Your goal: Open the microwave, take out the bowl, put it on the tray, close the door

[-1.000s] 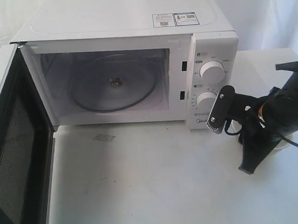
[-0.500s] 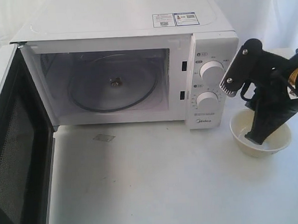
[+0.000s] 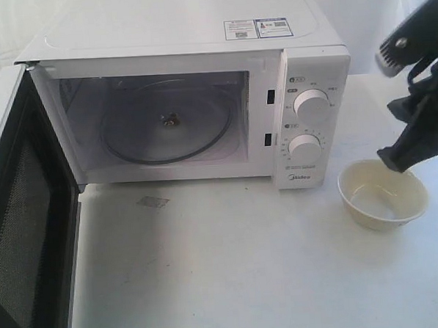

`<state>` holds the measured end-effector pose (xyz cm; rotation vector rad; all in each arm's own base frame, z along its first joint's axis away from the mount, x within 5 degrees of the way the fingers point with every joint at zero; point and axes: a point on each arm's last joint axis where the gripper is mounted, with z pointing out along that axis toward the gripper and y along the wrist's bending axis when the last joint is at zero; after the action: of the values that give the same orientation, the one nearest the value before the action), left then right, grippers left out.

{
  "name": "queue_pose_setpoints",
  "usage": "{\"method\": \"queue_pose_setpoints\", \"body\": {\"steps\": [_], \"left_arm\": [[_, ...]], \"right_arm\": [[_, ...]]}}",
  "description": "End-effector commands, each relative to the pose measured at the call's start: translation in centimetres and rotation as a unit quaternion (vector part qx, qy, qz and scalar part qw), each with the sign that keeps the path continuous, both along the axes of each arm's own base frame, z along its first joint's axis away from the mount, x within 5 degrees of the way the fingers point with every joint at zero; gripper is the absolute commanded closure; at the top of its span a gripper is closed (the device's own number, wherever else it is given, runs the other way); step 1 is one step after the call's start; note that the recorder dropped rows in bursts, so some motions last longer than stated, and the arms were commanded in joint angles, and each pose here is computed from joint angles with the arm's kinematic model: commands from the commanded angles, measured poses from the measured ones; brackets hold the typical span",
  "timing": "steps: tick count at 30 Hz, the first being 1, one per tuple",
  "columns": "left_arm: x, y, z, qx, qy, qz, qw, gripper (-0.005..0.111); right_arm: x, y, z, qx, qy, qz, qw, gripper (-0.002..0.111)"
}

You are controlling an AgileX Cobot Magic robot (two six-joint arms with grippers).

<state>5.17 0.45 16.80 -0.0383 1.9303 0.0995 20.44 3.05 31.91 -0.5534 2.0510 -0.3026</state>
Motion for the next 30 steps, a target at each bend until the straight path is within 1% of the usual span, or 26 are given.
{"method": "queue_pose_setpoints", "body": {"steps": [1,5,8,11,13,18,25,28,29,30], "left_arm": [[0.0,0.0,-0.2,-0.005,0.001,0.0,1.0,0.107],[0.0,0.0,-0.2,-0.005,0.001,0.0,1.0,0.107],[0.0,0.0,-0.2,-0.005,0.001,0.0,1.0,0.107],[0.0,0.0,-0.2,-0.005,0.001,0.0,1.0,0.107],[0.0,0.0,-0.2,-0.005,0.001,0.0,1.0,0.107],[0.0,0.0,-0.2,-0.005,0.001,0.0,1.0,0.107],[0.0,0.0,-0.2,-0.005,0.001,0.0,1.0,0.107],[0.0,0.0,-0.2,-0.005,0.001,0.0,1.0,0.107],[0.0,0.0,-0.2,-0.005,0.001,0.0,1.0,0.107],[0.0,0.0,-0.2,-0.005,0.001,0.0,1.0,0.107]], "right_arm": [[-3.1,-0.2,1.9,0.112,-0.013,-0.029,0.993,0.109],[-6.4,0.1,2.9,0.22,0.008,-0.024,0.975,0.108],[-8.5,0.7,3.4,0.267,0.026,0.009,0.963,0.108],[-10.1,1.1,4.0,0.327,0.029,0.028,0.944,0.108],[-10.8,1.3,4.3,0.352,0.026,0.037,0.935,0.108],[-11.9,1.1,4.8,0.364,0.009,0.046,0.93,0.108],[-12.3,1.0,5.0,0.368,-0.001,0.049,0.929,0.108],[-12.1,1.1,4.0,0.366,0.012,0.045,0.93,0.108],[-11.7,1.3,2.7,0.369,0.021,0.045,0.928,0.108],[-11.5,1.2,2.2,0.37,0.015,0.04,0.928,0.108]]}}
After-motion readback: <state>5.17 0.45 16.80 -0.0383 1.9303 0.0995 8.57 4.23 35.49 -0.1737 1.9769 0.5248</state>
